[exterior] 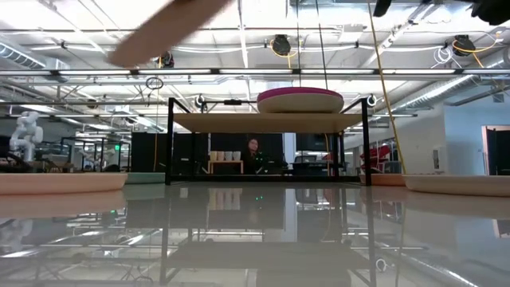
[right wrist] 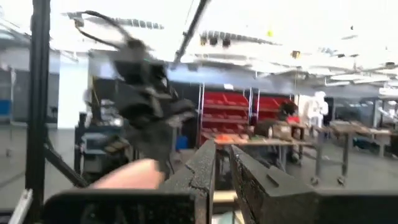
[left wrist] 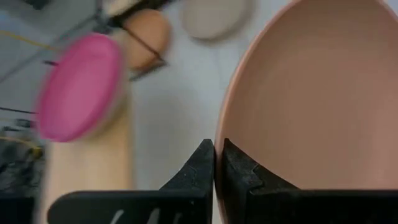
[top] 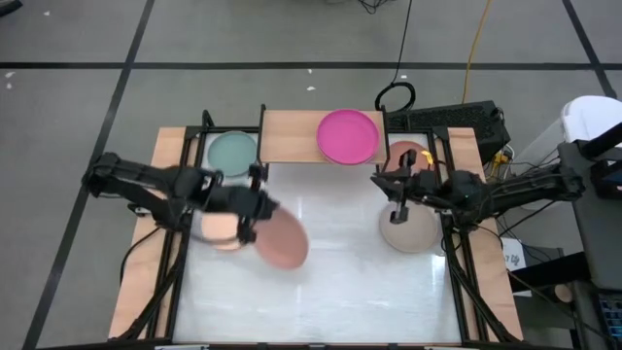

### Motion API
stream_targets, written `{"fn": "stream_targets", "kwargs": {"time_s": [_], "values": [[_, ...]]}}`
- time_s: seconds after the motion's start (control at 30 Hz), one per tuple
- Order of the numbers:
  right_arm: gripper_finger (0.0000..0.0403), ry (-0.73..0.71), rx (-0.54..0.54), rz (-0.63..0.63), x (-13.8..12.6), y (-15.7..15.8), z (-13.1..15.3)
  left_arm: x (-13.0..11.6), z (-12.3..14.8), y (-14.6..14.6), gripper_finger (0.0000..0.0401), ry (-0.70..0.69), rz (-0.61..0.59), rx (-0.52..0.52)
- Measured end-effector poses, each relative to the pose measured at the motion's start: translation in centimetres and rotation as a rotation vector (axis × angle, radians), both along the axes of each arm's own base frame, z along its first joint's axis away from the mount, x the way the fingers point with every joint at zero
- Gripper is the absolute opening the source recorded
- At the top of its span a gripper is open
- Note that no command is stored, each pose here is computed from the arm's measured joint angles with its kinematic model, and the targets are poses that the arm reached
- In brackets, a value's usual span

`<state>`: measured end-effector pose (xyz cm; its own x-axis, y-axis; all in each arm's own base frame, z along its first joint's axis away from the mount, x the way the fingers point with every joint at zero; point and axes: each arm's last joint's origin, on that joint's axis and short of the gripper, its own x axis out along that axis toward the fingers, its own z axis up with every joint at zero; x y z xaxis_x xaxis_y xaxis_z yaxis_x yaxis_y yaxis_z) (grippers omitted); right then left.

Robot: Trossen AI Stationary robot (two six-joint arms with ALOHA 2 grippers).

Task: Place and stack plates onto a shelf
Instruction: Stack the brown plate on top of the pink plate on the shelf

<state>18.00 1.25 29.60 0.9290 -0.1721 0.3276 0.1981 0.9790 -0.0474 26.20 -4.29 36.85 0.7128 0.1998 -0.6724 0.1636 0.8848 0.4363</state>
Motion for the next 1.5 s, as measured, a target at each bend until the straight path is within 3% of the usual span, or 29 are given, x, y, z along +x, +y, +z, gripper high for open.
{"fn": "stream_targets", "kwargs": {"time_s": [0.2,0.5,0.73,0.9,1.13,1.5], "values": [[0.0034,-0.06,-0.012,0.018,-0.9,0.0,0.8,1.6,1.1,6.9,0.001,-0.128,0.043,0.015],[0.0034,-0.074,-0.102,-0.022,-1.4,-0.1,1.2,2.5,2.8,16.9,0.001,-0.52,0.188,-0.16],[0.0034,-0.114,-0.108,-0.028,-1.6,-0.1,1.6,3.6,1.8,21.5,0.001,-0.66,0.264,-0.307],[0.0034,-0.107,-0.069,-0.009,-1.5,-0.1,1.5,5.4,-0.3,23.3,0.001,-0.672,0.272,-0.378],[0.0034,-0.083,-0.069,-0.005,-1.4,-0.1,1.3,7.8,-2.5,25.1,0.001,-0.54,0.305,-0.462],[0.0034,-0.076,-0.115,-0.025,-1.4,-0.1,1.3,9.1,-0.2,26.9,0.001,-0.446,0.326,-0.448]]}}
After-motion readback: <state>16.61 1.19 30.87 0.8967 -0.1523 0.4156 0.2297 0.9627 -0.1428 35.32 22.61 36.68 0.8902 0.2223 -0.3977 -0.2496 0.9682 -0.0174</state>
